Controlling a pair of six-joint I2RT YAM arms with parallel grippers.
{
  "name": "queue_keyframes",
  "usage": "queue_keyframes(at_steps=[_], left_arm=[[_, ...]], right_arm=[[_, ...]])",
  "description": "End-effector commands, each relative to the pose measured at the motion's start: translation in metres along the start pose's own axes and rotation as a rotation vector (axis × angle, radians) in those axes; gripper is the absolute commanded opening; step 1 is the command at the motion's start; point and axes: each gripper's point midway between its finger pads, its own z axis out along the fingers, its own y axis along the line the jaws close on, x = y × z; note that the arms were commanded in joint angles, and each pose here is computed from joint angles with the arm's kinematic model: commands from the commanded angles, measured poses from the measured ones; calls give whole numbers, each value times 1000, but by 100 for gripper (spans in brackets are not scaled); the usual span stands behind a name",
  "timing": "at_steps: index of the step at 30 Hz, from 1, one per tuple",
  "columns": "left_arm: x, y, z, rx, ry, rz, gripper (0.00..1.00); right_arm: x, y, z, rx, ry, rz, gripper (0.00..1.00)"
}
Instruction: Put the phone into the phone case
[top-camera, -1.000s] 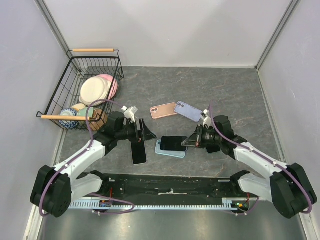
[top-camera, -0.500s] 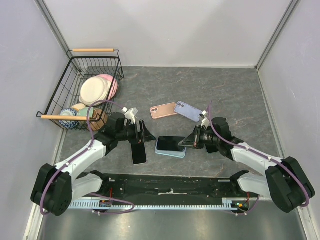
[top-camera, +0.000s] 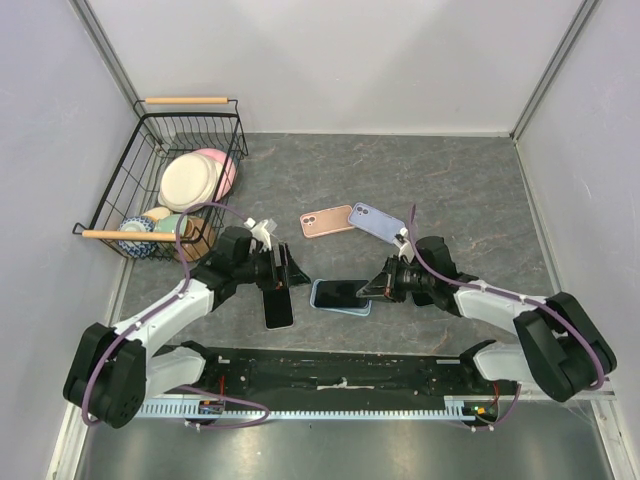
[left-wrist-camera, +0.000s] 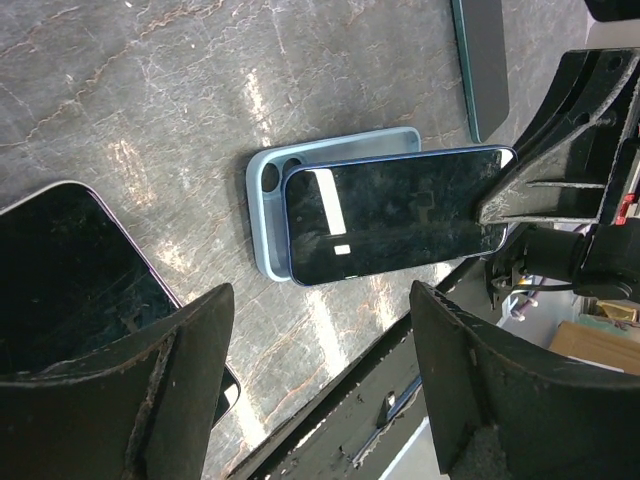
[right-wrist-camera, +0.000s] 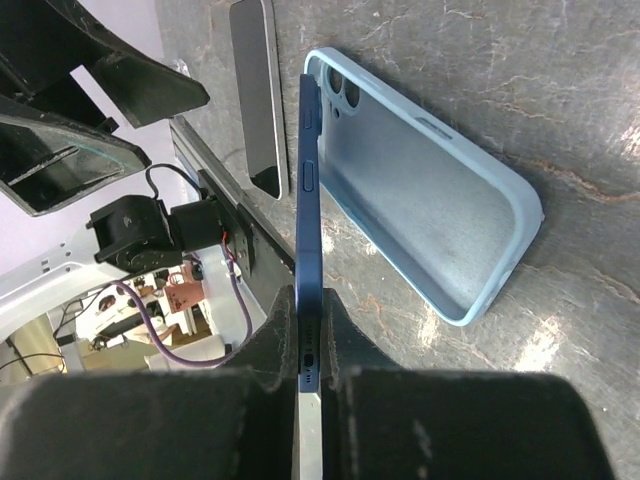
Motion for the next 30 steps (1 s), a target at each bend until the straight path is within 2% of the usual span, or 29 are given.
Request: queue_keyframes(at_steps=[1, 9, 16, 22, 30], left_arm=[[4, 9, 4, -16, 7, 16, 77], [11, 21, 7, -49, 23, 0, 76], [12, 21, 9, -48, 28, 1, 76], [12, 20, 12, -38, 37, -4, 75], [8, 21, 19, -30, 47, -12, 75]], right_arm=[[-5, 5, 6, -44, -3, -52, 0], [4, -18, 15, 4, 51, 7, 0], [-1, -36, 11, 42, 31, 39, 0], [-6, -57, 8, 148, 2, -5, 0], [-1, -62, 15, 127, 34, 19, 0]])
